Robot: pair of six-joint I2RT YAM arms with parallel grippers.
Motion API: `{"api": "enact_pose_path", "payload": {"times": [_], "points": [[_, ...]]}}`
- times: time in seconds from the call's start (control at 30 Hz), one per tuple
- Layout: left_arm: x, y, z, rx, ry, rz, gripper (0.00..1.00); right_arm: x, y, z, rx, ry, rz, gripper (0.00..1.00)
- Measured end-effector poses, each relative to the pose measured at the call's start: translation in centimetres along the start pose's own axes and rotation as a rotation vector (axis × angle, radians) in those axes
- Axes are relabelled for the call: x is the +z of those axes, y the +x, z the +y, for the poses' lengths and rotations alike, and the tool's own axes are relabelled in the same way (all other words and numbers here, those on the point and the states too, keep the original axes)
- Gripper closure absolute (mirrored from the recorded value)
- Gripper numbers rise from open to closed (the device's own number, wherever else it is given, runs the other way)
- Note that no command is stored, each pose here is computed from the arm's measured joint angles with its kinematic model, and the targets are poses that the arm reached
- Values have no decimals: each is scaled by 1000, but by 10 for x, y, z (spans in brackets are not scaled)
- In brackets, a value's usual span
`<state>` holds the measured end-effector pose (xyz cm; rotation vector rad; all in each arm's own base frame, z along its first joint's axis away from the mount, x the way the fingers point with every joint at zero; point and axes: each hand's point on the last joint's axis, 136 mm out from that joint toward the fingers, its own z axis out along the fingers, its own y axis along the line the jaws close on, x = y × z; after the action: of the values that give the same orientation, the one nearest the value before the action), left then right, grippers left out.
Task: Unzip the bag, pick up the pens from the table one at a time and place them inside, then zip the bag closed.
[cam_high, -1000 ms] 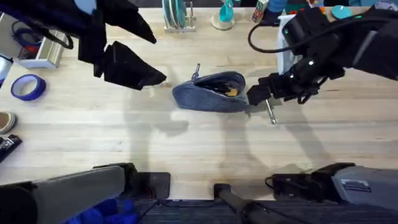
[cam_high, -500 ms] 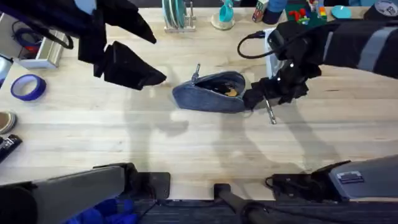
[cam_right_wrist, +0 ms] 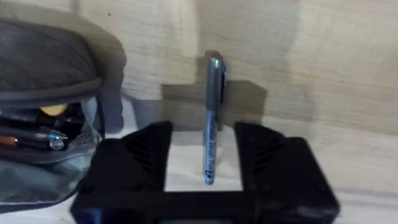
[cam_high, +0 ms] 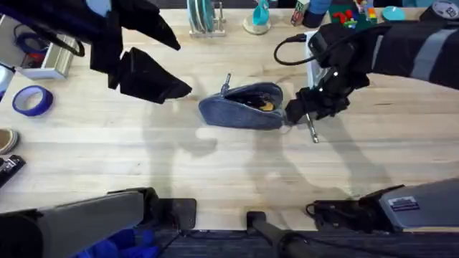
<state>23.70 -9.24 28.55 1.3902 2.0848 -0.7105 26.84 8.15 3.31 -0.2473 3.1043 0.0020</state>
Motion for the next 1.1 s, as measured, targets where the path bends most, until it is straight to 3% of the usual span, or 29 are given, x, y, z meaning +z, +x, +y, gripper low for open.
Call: {"api": "enact_pose_path", "payload": {"times": [0.17, 0.27, 0.3, 1.1], "points": [[0, 0, 0, 0, 0, 0, 5, 0, -2, 1, -7, -3, -10, 617], [0, 0, 0, 0, 0, 0, 4, 0, -5, 4, -6, -19, -19, 927], [0, 0, 0, 0, 0, 0, 4, -1, -5, 4, -7, -20, -20, 953], [0, 0, 0, 0, 0, 0, 5, -6, -3, 4, -7, -26, -52, 967]]}}
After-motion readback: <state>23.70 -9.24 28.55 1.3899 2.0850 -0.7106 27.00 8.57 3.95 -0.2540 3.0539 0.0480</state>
